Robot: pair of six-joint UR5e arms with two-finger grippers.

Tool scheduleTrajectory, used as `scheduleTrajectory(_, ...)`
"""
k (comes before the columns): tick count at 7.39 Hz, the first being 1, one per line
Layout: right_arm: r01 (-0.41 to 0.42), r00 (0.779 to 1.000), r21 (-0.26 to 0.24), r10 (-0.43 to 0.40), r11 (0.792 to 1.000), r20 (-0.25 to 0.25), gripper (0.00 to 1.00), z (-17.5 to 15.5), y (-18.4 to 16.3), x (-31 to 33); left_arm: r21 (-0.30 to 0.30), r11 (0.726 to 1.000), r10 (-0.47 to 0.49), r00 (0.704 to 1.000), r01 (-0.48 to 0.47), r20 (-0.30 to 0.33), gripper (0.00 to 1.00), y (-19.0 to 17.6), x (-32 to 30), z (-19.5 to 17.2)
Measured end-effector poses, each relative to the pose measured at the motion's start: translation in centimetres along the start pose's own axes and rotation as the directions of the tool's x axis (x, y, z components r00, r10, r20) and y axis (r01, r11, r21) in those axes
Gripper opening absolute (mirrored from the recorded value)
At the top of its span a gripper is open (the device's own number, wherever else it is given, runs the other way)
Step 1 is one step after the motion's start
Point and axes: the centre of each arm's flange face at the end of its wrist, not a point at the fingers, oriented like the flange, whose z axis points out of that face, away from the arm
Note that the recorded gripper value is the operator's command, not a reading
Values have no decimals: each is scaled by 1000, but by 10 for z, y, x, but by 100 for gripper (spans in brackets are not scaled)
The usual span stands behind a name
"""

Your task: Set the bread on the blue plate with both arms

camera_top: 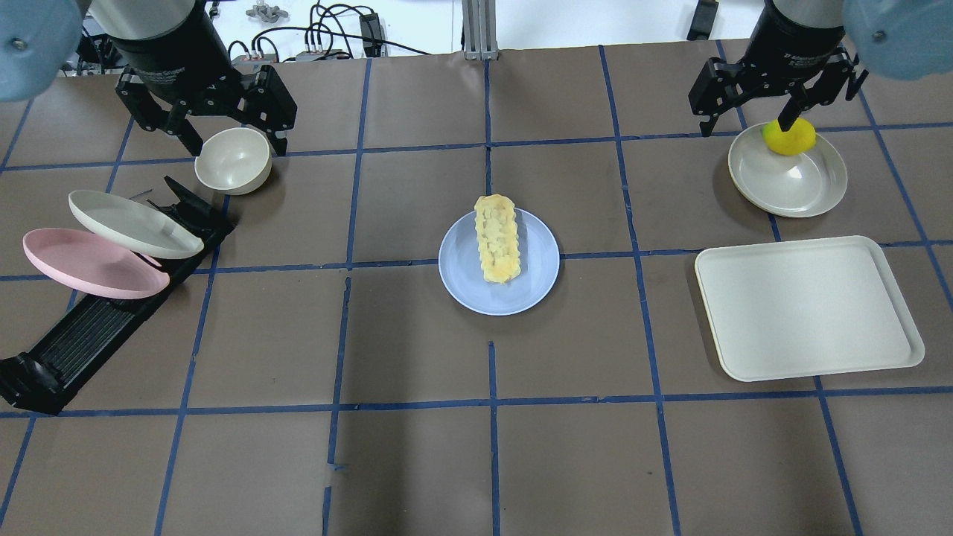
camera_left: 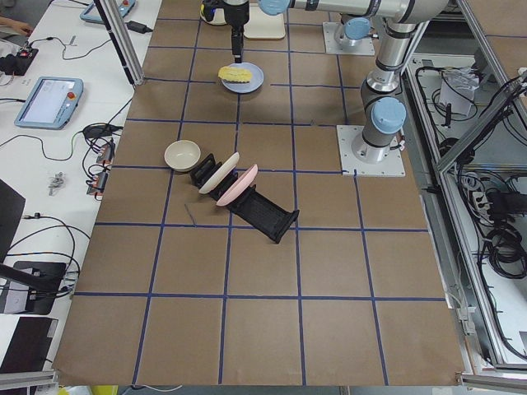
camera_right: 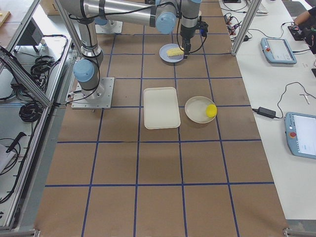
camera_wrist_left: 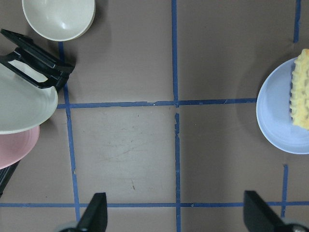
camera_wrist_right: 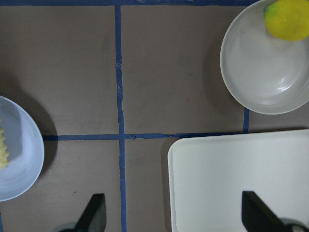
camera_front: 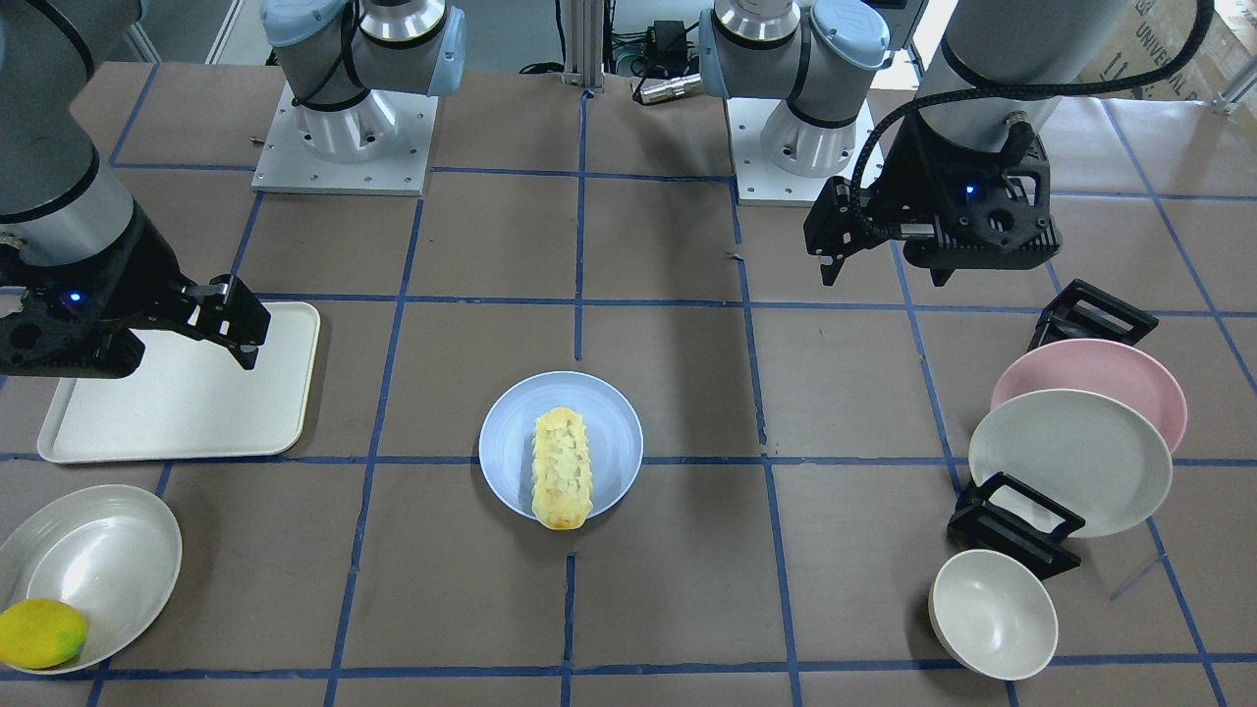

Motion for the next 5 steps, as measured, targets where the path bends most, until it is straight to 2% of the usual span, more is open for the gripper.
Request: scheduleTrajectory(5,-2,1000,9,2,1000,-7,100,-4,-1,1,1,1000,-1,1000,1,1,100,-6,0,-3)
